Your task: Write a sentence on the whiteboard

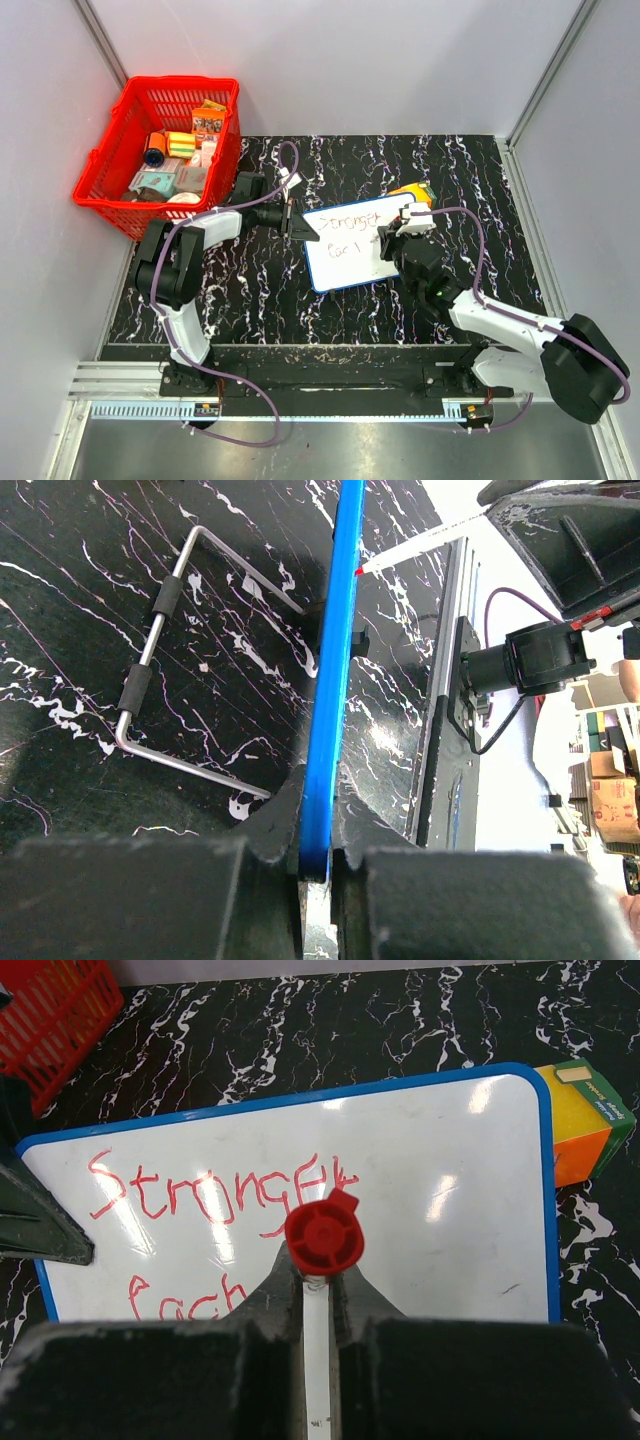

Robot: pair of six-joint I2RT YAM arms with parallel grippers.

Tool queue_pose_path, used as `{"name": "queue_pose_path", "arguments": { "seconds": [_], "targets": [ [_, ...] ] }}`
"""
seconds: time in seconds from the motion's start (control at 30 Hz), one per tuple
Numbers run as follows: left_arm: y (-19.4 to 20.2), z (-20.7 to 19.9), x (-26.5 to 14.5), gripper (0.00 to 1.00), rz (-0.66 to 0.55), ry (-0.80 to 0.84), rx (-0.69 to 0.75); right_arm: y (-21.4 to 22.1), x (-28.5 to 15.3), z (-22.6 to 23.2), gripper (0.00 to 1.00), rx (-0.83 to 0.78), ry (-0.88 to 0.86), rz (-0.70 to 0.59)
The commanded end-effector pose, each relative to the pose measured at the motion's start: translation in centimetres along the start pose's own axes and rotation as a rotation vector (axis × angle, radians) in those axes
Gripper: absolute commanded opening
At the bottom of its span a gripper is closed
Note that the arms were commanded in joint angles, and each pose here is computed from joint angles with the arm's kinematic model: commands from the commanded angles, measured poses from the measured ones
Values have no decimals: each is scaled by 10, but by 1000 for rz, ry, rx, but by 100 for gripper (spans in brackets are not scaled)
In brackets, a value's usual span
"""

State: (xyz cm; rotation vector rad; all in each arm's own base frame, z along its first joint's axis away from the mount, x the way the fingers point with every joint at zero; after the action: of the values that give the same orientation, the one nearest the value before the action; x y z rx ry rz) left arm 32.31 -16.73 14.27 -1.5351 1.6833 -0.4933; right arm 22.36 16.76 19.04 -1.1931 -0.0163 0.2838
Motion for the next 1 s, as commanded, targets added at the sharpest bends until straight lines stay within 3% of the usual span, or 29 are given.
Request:
{"name": "queue_pose_path", "arguments": {
  "seconds": [0.0,0.97],
  "targets": [
    [27,31,11,0,103,-238,72,-1,-3,2,0,7,-16,21],
    [28,31,12,0,111,-239,71,1,-5,-6,0,-19,63,21]
  ]
}}
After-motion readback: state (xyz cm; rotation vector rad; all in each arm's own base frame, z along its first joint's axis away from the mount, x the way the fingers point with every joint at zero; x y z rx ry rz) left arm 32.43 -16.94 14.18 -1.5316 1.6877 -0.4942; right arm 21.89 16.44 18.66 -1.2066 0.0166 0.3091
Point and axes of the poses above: each gripper's point midway between its finger pads, its own x axis out along the fingers, its own z axis along the line the jaws close on, y = z × x, the point moved 10 cm from there along -x, back along the fingers, and after that the axes turned 11 degrees about x, right-handed, at the moved point
